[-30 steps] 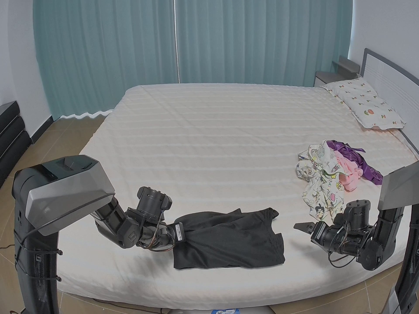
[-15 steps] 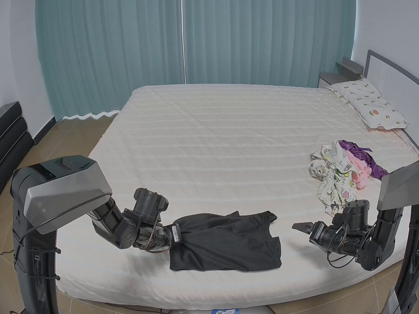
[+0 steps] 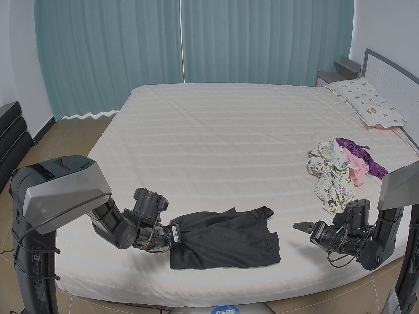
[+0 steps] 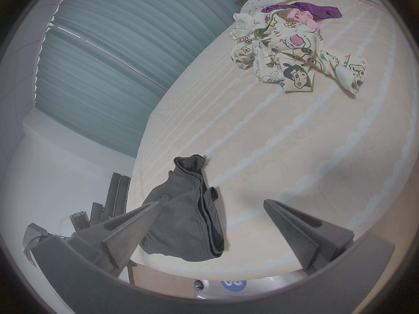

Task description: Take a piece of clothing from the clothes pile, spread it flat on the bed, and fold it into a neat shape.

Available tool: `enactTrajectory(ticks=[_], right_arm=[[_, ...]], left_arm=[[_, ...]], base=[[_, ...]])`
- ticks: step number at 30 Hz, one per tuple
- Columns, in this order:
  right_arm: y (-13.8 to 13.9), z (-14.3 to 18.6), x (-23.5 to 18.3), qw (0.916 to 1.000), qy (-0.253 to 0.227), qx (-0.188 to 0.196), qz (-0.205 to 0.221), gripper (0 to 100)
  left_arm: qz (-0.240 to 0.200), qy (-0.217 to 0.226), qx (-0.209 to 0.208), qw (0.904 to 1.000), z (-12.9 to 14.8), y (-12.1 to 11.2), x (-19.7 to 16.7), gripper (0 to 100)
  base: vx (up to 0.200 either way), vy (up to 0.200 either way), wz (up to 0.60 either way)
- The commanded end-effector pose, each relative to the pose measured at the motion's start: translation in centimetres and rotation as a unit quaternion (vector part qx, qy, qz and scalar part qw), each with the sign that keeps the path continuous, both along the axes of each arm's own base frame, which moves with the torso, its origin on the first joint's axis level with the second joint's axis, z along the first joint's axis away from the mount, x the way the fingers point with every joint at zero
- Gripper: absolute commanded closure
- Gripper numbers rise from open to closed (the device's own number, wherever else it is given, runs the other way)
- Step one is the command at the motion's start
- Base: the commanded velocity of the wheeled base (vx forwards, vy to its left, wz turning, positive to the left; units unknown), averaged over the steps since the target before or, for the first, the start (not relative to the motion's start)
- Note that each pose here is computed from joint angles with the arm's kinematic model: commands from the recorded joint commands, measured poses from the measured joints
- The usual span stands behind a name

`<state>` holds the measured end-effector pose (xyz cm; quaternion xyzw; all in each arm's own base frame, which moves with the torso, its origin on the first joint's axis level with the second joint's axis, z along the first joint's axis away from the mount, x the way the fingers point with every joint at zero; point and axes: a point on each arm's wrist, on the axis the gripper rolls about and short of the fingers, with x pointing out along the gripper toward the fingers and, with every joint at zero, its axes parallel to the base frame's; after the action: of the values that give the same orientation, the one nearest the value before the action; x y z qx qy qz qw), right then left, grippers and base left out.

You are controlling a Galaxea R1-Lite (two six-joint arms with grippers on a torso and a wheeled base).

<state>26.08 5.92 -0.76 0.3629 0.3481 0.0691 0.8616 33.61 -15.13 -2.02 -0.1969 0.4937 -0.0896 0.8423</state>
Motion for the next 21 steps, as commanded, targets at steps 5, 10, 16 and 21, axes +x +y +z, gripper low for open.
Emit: enactTrajectory(ticks=[5,10,16,21], right_arm=[[0.0,0.0,0.0,1.0,0.0,0.0,0.001,0],[0.2,0.0,0.0,1.0,0.0,0.0,0.003,0],[1.7,-0.5,0.4,0.9996,-0.003,-0.002,0.027,0],[5.0,-1.3,1.6,0.9972,-0.016,-0.009,0.072,0]], left_arm=[[0.012,-0.005,-0.002,0.9999,0.0,0.6,0.7,100],[0.018,-0.005,-0.003,0.9998,0.0,1.0,0.9,0],[0.035,-0.02,-0.009,0.9991,0.2,2.1,1.8,0],[0.101,-0.021,-0.045,0.9936,1.3,4.1,2.5,0]], base=[[0.0,0.0,0.0],[0.0,0.0,0.0],[0.0,0.0,0.0],[0.0,0.0,0.0]])
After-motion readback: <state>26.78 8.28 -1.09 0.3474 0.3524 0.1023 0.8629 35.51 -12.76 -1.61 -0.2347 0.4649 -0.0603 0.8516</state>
